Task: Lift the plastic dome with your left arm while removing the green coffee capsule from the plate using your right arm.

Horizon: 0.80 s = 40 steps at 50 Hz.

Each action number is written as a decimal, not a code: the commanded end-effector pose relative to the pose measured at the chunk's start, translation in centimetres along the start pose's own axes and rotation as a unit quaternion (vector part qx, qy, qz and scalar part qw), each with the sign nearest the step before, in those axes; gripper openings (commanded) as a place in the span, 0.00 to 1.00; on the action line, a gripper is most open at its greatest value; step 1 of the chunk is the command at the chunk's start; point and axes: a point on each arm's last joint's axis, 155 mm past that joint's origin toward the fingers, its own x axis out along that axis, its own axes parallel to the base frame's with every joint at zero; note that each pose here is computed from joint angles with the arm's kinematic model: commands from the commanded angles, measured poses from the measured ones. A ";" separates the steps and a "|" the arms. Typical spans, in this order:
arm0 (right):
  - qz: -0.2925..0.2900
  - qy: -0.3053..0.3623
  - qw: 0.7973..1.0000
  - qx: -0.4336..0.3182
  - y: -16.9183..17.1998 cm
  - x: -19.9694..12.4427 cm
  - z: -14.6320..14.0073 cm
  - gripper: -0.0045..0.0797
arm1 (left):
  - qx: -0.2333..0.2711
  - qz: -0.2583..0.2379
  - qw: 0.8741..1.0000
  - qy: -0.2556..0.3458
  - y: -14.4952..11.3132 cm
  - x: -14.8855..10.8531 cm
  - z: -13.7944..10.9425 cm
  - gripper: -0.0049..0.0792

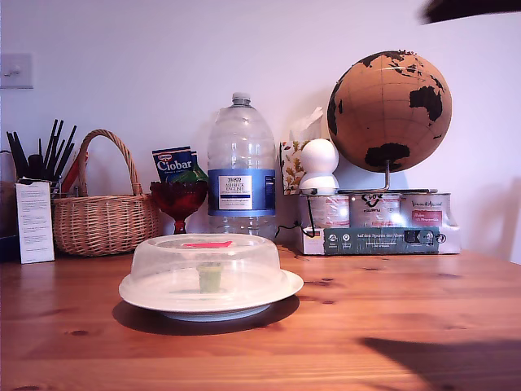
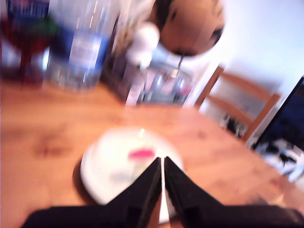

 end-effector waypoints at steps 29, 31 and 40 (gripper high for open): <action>-0.008 0.124 0.992 0.024 -1.2 11.8 0.4 0.04 | 0.077 -0.007 0.996 0.053 1.6 5.2 -0.5 0.03; -0.009 0.129 0.991 0.025 -1.3 12.3 0.3 0.05 | 0.089 -0.012 0.994 0.054 1.4 5.8 -0.3 0.03; -0.007 0.156 0.987 0.032 -1.3 14.5 -0.6 0.34 | 0.122 -0.021 0.989 0.087 1.6 8.7 -0.6 0.03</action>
